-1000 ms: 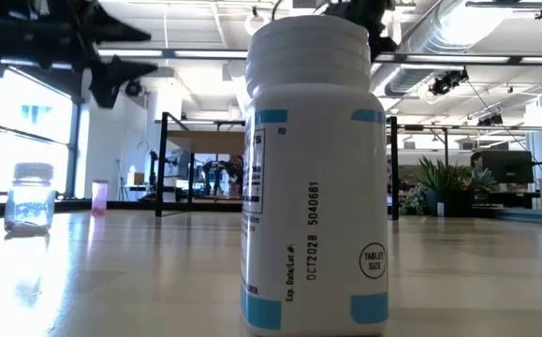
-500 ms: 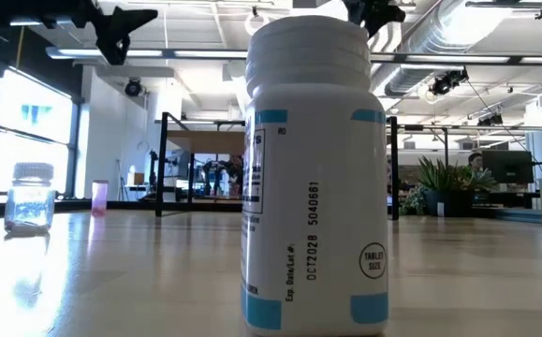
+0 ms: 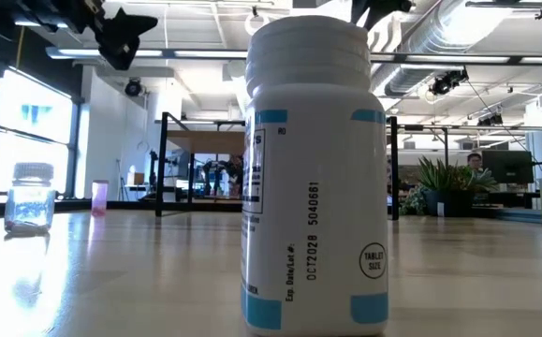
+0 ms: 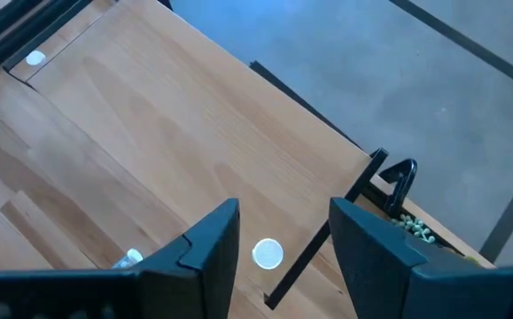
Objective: Pick and place medicine bottles onto shelf by color
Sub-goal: Put the transparent medicine bottle on the shelf
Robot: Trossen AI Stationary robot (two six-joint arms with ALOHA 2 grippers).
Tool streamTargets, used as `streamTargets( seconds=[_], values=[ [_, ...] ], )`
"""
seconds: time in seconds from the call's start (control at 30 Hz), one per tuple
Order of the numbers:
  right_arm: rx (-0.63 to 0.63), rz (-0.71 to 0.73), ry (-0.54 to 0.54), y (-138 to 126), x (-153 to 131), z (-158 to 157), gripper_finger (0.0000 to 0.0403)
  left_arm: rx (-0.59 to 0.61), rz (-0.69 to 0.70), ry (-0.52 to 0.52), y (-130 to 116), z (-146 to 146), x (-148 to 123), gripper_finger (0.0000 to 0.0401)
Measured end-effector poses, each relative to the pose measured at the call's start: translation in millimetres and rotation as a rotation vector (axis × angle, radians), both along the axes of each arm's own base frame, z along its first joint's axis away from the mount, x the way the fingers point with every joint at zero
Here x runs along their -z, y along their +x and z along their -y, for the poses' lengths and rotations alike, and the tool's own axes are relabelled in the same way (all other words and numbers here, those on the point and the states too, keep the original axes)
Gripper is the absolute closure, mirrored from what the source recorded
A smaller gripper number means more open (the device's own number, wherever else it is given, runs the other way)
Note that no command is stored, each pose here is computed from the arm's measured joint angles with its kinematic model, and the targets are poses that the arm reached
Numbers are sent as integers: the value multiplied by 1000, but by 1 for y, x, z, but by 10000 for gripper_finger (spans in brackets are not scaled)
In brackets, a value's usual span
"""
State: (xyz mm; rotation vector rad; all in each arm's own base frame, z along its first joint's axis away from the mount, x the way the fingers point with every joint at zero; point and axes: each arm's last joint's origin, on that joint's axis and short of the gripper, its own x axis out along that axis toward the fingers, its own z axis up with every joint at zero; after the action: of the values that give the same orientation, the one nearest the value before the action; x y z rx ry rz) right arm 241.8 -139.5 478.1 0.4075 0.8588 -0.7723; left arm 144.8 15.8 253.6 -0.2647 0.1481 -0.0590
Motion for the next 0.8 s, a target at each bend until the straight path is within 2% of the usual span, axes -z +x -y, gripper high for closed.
streamTargets(
  seconds=[0.23, 0.4, 0.6, 0.8],
  values=[
    [0, 0, 0, 0, 0, 0, 236, 18, -104, 14, -1, 13, 10, 161],
    [0, 0, 1, 0, 0, 0, 236, 43, -231, 12, -5, 22, -3, 161],
    [0, 0, 1, 0, 0, 0, 236, 22, -423, 104, -11, 30, -23, 161],
    [0, 0, 1, 0, 0, 0, 236, 97, -557, 152, -6, 42, -19, 161]
  ],
)
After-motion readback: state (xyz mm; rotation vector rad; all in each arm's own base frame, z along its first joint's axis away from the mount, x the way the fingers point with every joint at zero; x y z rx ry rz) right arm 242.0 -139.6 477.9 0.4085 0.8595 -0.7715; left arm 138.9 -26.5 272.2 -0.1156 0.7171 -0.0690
